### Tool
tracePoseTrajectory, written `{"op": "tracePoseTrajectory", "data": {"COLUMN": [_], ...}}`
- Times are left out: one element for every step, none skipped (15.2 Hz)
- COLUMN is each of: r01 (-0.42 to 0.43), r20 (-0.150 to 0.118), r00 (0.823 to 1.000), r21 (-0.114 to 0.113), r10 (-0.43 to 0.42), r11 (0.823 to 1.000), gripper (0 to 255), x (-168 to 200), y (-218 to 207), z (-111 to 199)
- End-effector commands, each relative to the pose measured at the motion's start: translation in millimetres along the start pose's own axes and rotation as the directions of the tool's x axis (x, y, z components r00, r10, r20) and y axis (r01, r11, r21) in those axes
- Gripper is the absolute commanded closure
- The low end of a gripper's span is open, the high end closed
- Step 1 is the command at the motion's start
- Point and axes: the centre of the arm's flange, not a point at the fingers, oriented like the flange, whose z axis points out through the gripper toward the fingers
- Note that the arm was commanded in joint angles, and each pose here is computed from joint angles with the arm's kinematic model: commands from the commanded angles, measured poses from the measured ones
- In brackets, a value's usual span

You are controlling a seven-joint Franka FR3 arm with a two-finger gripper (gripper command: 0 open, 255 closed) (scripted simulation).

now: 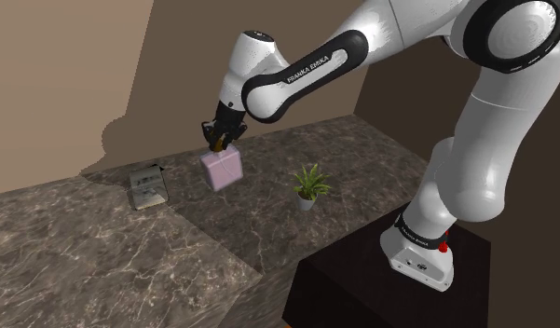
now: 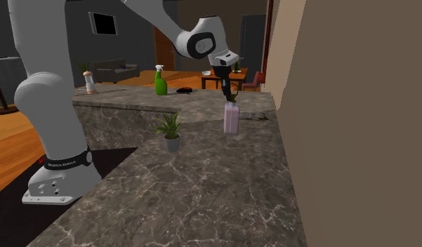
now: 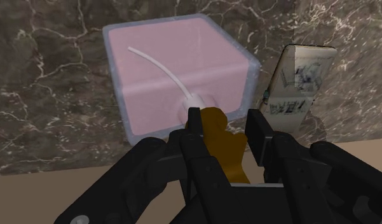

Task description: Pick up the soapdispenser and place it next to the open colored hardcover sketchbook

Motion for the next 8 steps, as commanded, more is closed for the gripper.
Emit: {"op": "tracePoseTrajectory", "data": {"r01": [0.000,0.000,0.000,0.000,0.000,0.000,0.000,0.000], "r20": [-0.001,-0.001,-0.001,-0.001,-0.001,-0.001,-0.001,-0.001], "r00": [1.000,1.000,1.000,1.000,1.000,1.000,1.000,1.000], "r21": [0.000,0.000,0.000,0.000,0.000,0.000,0.000,0.000], "r10": [0.000,0.000,0.000,0.000,0.000,0.000,0.000,0.000], "r11": [1.000,1.000,1.000,1.000,1.000,1.000,1.000,1.000], "gripper": [255,255,0,0,0,0,0,0], "x": [0.1,0.1,0.1,0.1,0.1,0.1,0.1,0.1], "y": [-0.1,-0.1,0.0,-0.1,-0.1,-0.1,-0.1,0.0], "z": [-0.1,-0.1,-0.1,0.0,-0.1,-0.1,-0.1,-0.1]}}
